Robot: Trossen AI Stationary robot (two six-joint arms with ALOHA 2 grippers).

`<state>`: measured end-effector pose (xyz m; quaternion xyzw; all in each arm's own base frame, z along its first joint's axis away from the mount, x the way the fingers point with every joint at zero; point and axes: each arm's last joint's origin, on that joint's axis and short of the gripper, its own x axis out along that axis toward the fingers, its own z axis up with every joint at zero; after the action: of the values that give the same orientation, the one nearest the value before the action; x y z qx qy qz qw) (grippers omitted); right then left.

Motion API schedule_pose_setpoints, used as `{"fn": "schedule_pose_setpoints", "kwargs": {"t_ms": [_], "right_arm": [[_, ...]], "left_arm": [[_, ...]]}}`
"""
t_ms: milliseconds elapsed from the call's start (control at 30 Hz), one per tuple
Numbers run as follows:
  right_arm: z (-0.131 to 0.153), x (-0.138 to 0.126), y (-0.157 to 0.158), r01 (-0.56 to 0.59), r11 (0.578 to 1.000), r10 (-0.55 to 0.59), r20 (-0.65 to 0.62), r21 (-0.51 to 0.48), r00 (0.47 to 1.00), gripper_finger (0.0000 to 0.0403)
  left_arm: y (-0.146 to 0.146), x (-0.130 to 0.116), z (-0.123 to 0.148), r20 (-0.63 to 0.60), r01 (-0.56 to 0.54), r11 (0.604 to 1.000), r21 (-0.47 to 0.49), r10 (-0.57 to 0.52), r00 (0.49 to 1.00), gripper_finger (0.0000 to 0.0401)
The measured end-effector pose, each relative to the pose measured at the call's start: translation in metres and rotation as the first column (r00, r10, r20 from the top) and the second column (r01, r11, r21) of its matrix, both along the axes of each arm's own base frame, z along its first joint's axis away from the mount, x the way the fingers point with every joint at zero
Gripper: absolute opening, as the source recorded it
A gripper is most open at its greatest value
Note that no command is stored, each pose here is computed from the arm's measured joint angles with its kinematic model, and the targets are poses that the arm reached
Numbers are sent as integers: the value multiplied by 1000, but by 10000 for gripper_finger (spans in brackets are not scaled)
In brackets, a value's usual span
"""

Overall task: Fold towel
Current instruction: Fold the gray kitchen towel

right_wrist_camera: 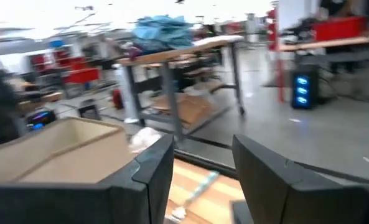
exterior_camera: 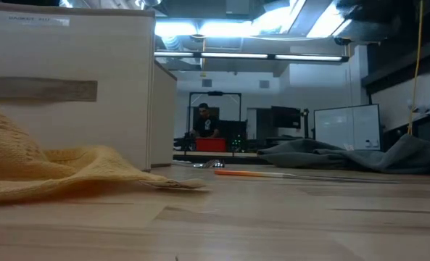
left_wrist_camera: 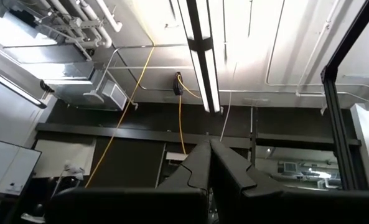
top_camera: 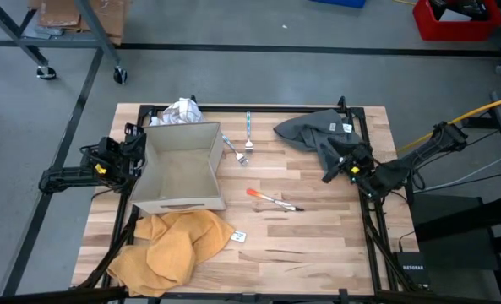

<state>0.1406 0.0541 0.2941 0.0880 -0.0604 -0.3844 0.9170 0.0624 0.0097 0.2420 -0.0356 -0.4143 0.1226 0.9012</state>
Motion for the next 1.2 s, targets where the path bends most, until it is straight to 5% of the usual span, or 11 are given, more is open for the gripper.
{"fn": "schedule_pose_setpoints", "kwargs": {"t_ms": [300,467,667,933,1033,1200], "right_arm": [[87,-3,-2,-62,984,40,-133,-166,990,170],[115,-12,-18,-68,986,39,-187,-154,982,169],[119,-15,-49,-165,986,152,-308,-16,939,169],[105,-36,-89,-6,990,75,-489,142,869,169],[95,-44,-97,27,965,119,-530,260,840,170],[74,-46,-106,158,902,174,-673,402,719,170]], "left_arm": [[0,0,0,0,0,1000,0,0,1000,0],[0,0,0,0,0,1000,0,0,1000,0],[0,0,0,1,0,1000,0,0,1000,0],[0,1,-1,-9,0,1000,0,0,1000,0],[0,2,-2,-25,0,1000,-1,0,1000,0],[0,2,-2,-30,0,1000,-2,0,1000,0]]}}
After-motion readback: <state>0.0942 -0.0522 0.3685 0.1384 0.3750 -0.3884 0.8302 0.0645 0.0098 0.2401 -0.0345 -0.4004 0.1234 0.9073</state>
